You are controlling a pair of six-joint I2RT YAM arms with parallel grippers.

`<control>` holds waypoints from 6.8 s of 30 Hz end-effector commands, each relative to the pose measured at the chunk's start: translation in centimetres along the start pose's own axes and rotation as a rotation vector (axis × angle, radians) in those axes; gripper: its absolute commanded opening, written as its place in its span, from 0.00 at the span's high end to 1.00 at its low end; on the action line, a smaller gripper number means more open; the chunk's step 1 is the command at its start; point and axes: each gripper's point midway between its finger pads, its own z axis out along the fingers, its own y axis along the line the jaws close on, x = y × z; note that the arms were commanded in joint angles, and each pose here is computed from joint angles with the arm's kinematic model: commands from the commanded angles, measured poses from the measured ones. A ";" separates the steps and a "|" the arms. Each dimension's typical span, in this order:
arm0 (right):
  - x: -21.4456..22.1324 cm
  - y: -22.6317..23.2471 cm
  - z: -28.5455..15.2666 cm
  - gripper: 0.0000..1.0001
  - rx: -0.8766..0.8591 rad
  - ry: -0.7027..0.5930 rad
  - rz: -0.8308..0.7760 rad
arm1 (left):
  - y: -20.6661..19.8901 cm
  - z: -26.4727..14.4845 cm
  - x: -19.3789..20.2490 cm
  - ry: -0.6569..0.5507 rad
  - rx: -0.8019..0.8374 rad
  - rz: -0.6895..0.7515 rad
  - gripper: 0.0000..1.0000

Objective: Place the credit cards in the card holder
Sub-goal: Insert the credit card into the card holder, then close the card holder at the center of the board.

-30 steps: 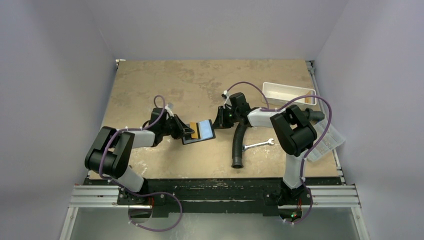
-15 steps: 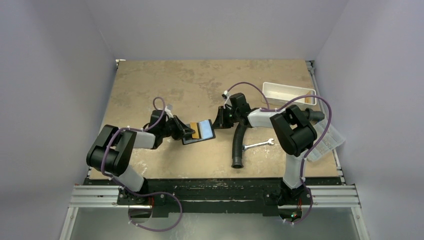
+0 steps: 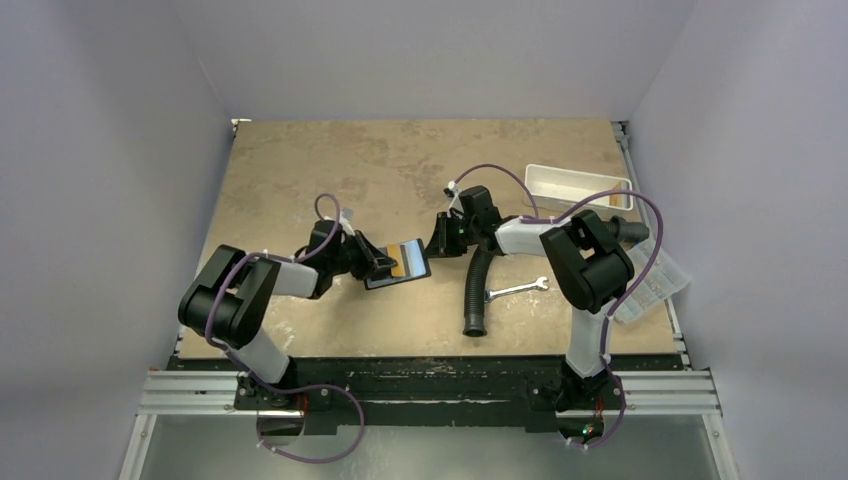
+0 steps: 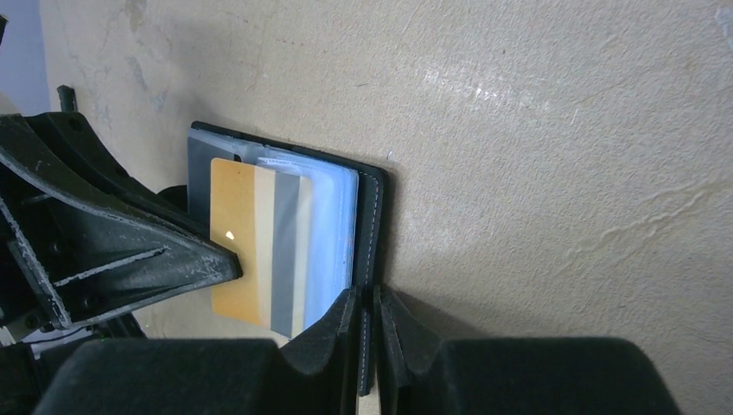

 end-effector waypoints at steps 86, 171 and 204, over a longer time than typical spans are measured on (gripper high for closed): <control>3.0 4.0 0.6 0.32 0.052 -0.001 0.231 | 6.5 -6.0 -3.0 0.132 -0.750 0.485 0.77; 3.8 10.0 8.3 0.98 -0.277 0.114 0.091 | 2.3 -8.0 -8.1 -0.029 -0.704 0.505 0.79; 4.0 10.1 8.6 0.99 -0.265 0.127 0.078 | 3.1 -8.1 -7.5 -0.008 -0.712 0.506 0.83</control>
